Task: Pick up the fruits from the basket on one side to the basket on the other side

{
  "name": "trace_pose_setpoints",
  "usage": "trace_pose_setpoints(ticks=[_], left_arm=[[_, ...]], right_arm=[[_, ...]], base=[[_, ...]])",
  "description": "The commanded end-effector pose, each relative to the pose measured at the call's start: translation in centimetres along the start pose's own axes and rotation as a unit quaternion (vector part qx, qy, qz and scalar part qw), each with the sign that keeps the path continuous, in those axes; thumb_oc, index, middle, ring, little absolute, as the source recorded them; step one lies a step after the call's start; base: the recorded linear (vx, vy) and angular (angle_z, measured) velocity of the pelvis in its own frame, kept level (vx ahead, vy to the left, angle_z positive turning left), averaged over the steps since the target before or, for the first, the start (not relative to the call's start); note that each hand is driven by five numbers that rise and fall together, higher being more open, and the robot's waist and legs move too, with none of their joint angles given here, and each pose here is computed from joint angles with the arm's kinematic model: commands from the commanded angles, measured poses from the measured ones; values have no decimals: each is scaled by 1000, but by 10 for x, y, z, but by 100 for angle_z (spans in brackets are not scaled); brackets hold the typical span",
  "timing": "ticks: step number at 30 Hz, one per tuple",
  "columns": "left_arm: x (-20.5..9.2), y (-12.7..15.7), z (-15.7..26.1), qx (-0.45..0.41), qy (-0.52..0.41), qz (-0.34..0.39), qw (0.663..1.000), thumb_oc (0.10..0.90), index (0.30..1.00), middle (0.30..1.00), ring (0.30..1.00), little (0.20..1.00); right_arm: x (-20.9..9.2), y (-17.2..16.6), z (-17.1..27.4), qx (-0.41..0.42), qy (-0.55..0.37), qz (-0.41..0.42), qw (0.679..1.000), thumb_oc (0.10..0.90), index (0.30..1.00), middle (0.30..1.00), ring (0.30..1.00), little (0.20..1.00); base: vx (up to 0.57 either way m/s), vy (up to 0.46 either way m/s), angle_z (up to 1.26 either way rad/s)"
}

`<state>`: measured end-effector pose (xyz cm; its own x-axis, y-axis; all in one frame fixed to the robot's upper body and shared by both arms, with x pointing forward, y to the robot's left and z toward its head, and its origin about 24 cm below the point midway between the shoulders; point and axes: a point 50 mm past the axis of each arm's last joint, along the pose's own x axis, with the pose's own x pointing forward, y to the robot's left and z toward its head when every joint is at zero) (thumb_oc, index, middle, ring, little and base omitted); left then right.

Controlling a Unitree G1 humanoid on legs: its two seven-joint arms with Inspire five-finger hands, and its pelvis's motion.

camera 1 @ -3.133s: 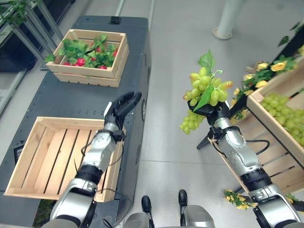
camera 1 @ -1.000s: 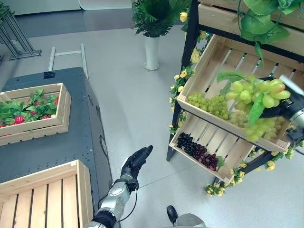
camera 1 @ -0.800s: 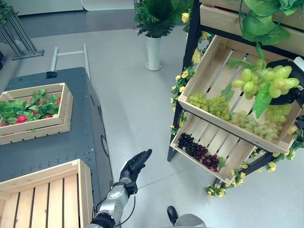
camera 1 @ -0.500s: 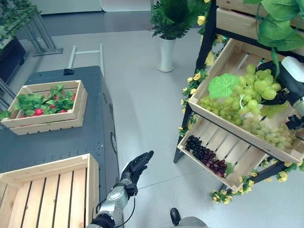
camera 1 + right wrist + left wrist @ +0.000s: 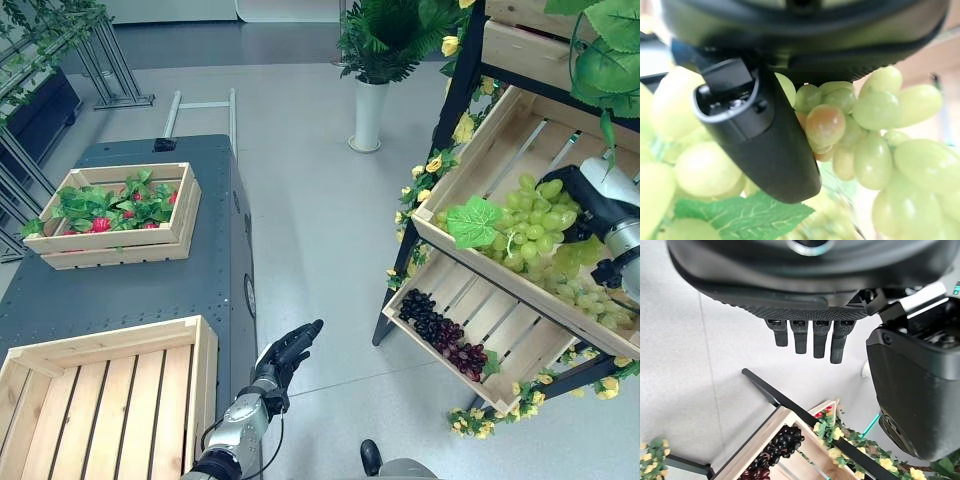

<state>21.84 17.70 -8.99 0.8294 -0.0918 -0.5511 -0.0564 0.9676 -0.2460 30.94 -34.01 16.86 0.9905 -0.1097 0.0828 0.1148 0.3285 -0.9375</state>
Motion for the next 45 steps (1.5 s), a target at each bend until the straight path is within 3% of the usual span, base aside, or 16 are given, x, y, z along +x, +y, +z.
trace_pose_setpoints(ticks=[1,5,6,25,45], left_arm=[[17,-25,44,13,-73,-48,996,800,900,900,900,900],[17,-24,46,11,-75,-43,996,800,900,900,900,900],[17,-23,47,11,-74,-42,996,800,900,900,900,900],[16,-25,46,21,-72,-50,996,800,900,900,900,900],[8,-10,25,34,-54,-27,998,800,900,900,900,900]], right_arm=[[18,-55,-3,15,46,-158,986,400,300,300,300,300],[16,-38,-21,37,102,-127,986,400,300,300,300,300],[15,-34,-28,42,122,-118,985,800,900,900,900,900],[12,-39,-20,78,92,-119,985,800,900,900,900,900],[-8,-58,61,26,-115,-179,977,800,900,900,900,900]], base=[[0,0,0],[0,0,0],[0,0,0],[0,0,0],[1,0,0]])
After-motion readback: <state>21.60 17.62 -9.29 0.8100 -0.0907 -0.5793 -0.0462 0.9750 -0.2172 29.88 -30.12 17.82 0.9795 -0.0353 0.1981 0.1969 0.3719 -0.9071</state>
